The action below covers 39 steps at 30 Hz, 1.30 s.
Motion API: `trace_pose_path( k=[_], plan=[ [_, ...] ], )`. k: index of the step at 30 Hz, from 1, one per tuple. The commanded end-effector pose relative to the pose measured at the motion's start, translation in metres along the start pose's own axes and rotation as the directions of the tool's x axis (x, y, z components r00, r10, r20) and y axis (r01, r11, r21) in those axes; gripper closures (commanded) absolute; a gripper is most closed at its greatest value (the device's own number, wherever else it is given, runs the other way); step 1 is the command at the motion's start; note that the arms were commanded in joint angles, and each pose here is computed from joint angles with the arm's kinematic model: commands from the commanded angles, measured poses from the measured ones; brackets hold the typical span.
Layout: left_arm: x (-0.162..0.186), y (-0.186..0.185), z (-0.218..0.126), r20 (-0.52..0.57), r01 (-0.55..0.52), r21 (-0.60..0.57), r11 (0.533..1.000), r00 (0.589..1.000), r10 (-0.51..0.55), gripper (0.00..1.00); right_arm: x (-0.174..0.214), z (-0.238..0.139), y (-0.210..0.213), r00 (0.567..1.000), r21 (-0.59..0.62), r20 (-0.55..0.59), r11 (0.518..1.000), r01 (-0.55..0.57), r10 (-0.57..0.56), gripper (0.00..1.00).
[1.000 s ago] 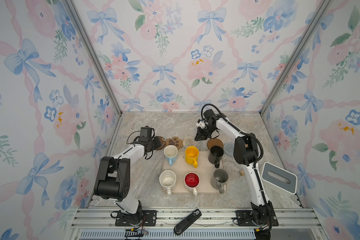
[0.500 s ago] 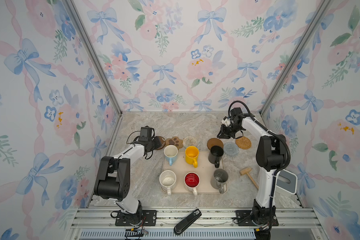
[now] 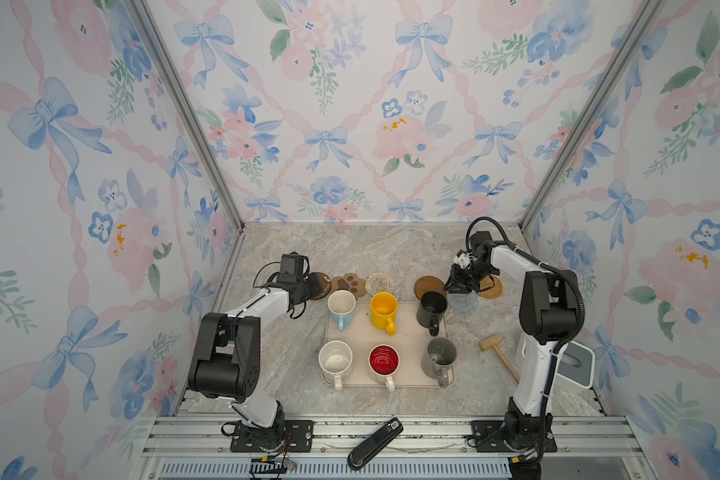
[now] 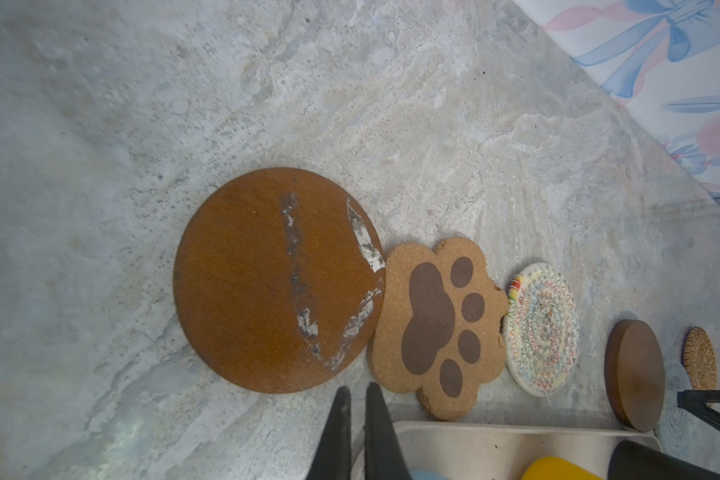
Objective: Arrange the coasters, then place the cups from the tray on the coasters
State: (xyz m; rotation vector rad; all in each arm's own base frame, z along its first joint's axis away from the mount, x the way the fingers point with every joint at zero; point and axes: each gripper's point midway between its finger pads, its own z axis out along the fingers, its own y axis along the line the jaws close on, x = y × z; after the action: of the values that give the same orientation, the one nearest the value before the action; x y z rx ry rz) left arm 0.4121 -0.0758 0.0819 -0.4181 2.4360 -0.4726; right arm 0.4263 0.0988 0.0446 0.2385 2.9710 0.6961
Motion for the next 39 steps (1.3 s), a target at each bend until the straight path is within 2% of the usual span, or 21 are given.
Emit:
trace_pose_path(
  k=[1, 7, 18, 39],
  plan=[
    [0.008, 0.0, 0.003, -0.03, -0.012, 0.006, 1.0, 0.999, 0.012, 0.92, -0.004, -0.01, 0.005, 0.999, -0.031, 0.036, 0.999, 0.011, -0.009, 0.73],
    [0.006, -0.003, 0.004, -0.031, -0.011, 0.015, 1.0, 0.999, 0.012, 0.92, -0.011, -0.001, 0.01, 0.999, -0.082, 0.039, 0.997, 0.002, 0.001, 0.71],
    [0.007, -0.002, 0.005, -0.035, -0.014, 0.013, 1.0, 0.999, 0.014, 0.92, -0.009, 0.002, 0.0, 1.0, -0.041, 0.026, 0.999, -0.002, 0.003, 0.69],
    [0.011, 0.0, 0.007, -0.044, -0.012, 0.008, 1.0, 0.999, 0.012, 0.92, 0.0, 0.032, -0.001, 0.998, -0.108, -0.03, 0.993, -0.053, 0.05, 0.68]
  ],
)
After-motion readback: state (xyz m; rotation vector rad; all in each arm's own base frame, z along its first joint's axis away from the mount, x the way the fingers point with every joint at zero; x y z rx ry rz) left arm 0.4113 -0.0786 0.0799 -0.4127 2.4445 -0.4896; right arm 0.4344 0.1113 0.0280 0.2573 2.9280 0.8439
